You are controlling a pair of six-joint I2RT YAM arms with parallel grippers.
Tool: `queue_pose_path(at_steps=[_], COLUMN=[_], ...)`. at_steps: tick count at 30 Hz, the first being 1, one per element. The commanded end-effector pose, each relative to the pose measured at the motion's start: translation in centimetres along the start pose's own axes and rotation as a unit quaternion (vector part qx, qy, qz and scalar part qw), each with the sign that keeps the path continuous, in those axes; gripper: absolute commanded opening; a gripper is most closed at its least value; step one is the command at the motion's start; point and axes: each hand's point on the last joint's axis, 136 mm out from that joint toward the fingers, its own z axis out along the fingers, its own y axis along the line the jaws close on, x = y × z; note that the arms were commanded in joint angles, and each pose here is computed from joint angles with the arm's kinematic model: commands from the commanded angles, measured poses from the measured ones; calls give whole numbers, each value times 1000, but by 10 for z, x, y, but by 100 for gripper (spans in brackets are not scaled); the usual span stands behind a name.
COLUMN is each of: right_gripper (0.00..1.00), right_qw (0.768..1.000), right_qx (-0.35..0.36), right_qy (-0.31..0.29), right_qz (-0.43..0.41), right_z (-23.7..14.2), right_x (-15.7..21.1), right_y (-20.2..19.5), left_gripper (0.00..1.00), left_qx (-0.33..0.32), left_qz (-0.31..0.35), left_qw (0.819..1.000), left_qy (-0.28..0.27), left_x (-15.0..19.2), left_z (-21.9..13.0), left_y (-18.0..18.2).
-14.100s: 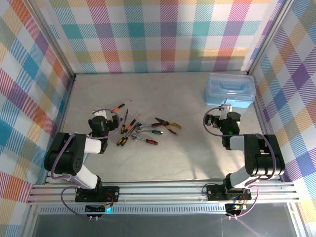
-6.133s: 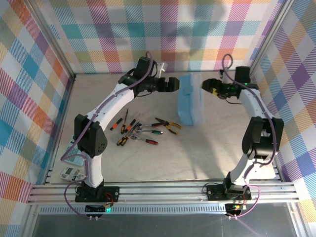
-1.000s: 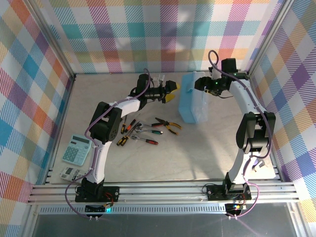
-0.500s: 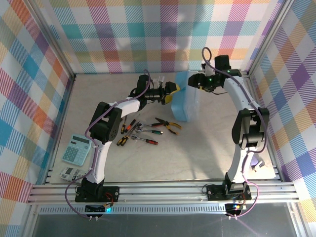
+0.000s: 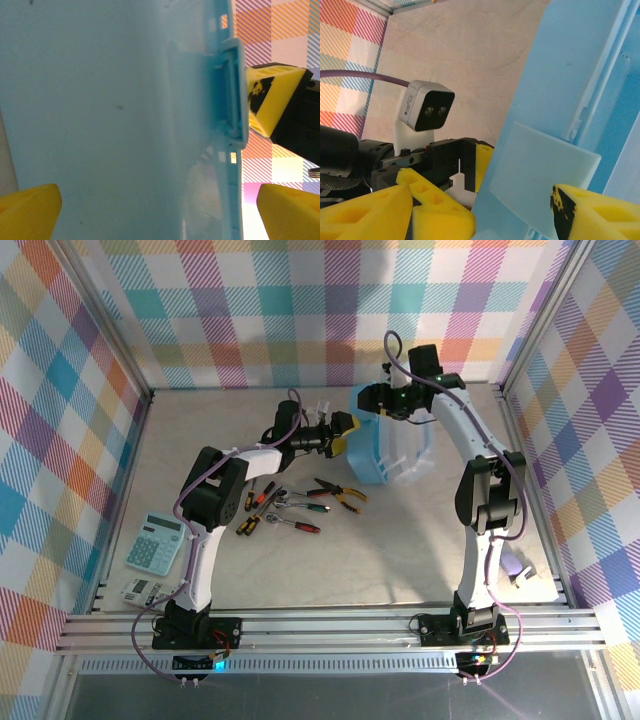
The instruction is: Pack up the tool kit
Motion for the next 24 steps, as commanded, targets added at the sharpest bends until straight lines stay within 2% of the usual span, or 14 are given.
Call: queue_pose_path(at_steps=[1,7,12,15,20,24], right_gripper=[75,83,87,88,88,89], right_qw=[1000,997,986,980,980,990], right_qx=[14,58,140,176,159,80], right_qy=[-21,-60,-78,-69,-68,-67], right_qz=[-5,5,41,68,96,92], right_z=[-27,-80,-115,-118,-106,-82], right_x=[-11,-13,4,23,42,43], right_y=[5,-16,-63,-93,-120,-113], left_gripper=[100,100,100,100,100,100], left_qx=[18,7,3,-12,-22,-27], left_qz=[16,14,12,16,29,33], left_qw=[1000,1000,1000,1000,999,999], left_qy=[-6,-4,-1,4,9,12], left_x=[-6,-4,-2,-1,-2,-1], left_z=[-6,-7,-7,-7,-7,-6], left_y=[-5,5,7,9,1,-2])
